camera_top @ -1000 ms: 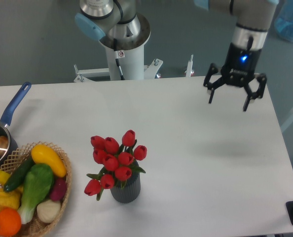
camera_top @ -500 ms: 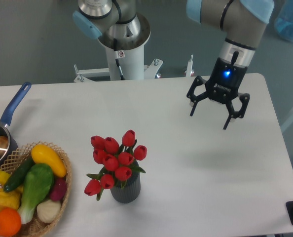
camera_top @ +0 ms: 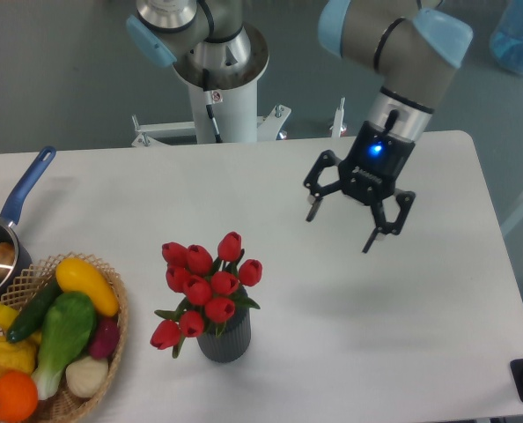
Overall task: Pick up the flowers from the vase
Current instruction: 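Move the open gripper down toward the red tulip heads in the vase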
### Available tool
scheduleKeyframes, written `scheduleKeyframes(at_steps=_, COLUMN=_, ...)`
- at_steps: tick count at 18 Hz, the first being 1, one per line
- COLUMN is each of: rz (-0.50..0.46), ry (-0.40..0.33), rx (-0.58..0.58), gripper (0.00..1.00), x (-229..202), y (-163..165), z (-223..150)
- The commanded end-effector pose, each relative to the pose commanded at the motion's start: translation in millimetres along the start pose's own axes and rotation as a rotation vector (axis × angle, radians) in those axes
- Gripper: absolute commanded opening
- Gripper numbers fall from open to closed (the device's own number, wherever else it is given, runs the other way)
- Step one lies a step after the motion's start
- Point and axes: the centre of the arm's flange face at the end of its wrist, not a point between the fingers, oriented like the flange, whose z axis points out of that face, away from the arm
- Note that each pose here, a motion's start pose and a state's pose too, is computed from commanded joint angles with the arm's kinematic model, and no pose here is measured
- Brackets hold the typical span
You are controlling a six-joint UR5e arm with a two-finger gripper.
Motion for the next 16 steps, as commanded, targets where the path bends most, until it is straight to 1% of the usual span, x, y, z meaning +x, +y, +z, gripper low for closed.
scheduleKeyframes(at_steps=4, rz=0.006, ry=0.032, rx=0.030, gripper=1.00, x=1.5, y=2.1, z=12.9)
scheduleKeyframes(at_steps=8, rz=0.033, ry=0.095, rx=0.052, gripper=1.00, x=17.6, y=-14.8, z=44.3)
scheduleKeyframes(at_steps=13, rz=0.040, ry=0.132, rx=0.046, gripper=1.00, x=28.3, y=-14.3, z=64.0)
scheduleKeyframes(at_steps=16, rz=0.039, ry=0.139, rx=0.053, gripper=1.00, x=30.6, y=-12.7, z=65.6)
